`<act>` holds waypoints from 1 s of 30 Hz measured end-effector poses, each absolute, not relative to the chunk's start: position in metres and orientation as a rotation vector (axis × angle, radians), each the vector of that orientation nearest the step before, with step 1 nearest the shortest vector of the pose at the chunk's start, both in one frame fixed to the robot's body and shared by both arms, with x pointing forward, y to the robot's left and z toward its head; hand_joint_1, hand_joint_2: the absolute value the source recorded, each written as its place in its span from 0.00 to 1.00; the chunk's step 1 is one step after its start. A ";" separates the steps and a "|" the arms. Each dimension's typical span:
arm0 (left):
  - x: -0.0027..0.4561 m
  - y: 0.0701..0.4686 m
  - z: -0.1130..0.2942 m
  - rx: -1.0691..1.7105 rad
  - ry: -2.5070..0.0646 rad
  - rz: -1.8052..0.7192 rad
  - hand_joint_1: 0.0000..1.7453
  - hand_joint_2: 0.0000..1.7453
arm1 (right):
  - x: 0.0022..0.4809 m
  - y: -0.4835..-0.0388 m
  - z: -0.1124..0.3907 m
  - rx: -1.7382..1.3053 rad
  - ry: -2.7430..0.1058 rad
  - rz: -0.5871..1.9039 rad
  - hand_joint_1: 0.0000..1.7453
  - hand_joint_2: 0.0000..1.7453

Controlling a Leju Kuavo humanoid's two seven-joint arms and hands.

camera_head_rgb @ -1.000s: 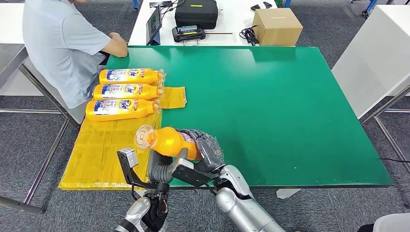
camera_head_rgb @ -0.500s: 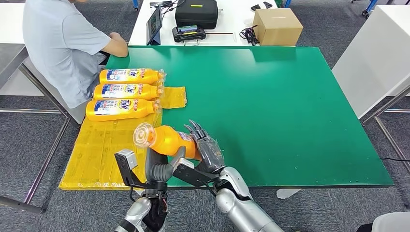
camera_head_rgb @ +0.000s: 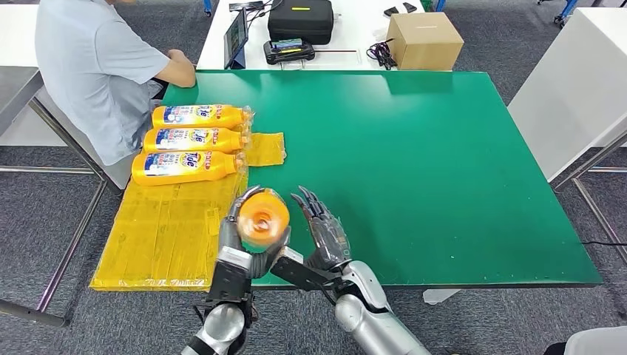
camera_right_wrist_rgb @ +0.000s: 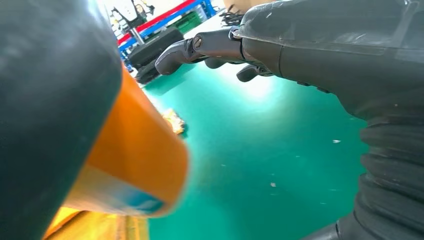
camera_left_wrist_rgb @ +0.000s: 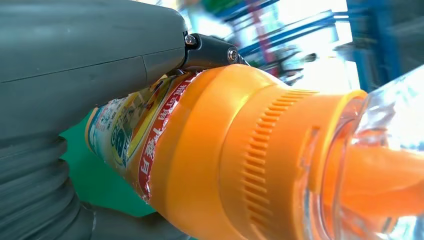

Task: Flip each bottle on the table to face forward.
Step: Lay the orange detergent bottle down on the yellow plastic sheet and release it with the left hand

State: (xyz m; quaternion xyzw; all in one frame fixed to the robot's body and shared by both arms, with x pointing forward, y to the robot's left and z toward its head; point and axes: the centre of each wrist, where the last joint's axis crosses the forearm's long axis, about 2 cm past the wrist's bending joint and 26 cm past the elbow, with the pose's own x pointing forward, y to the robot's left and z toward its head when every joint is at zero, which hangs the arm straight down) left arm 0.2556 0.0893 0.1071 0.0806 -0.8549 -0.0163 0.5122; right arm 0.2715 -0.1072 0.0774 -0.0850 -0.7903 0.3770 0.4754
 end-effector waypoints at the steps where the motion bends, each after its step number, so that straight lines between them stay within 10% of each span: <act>1: 0.256 0.091 0.107 0.236 -2.082 -0.086 1.00 1.00 | 0.270 -0.108 0.077 -0.211 -1.931 0.921 0.00 1.00; 18: 0.261 0.127 0.128 1.002 -2.071 -0.668 1.00 1.00 | 0.257 -0.115 0.079 -0.230 -1.926 0.895 0.00 1.00; 30: 0.265 0.154 0.128 1.221 -1.840 -0.615 1.00 1.00 | 0.241 -0.128 0.083 -0.128 -1.948 0.755 0.00 1.00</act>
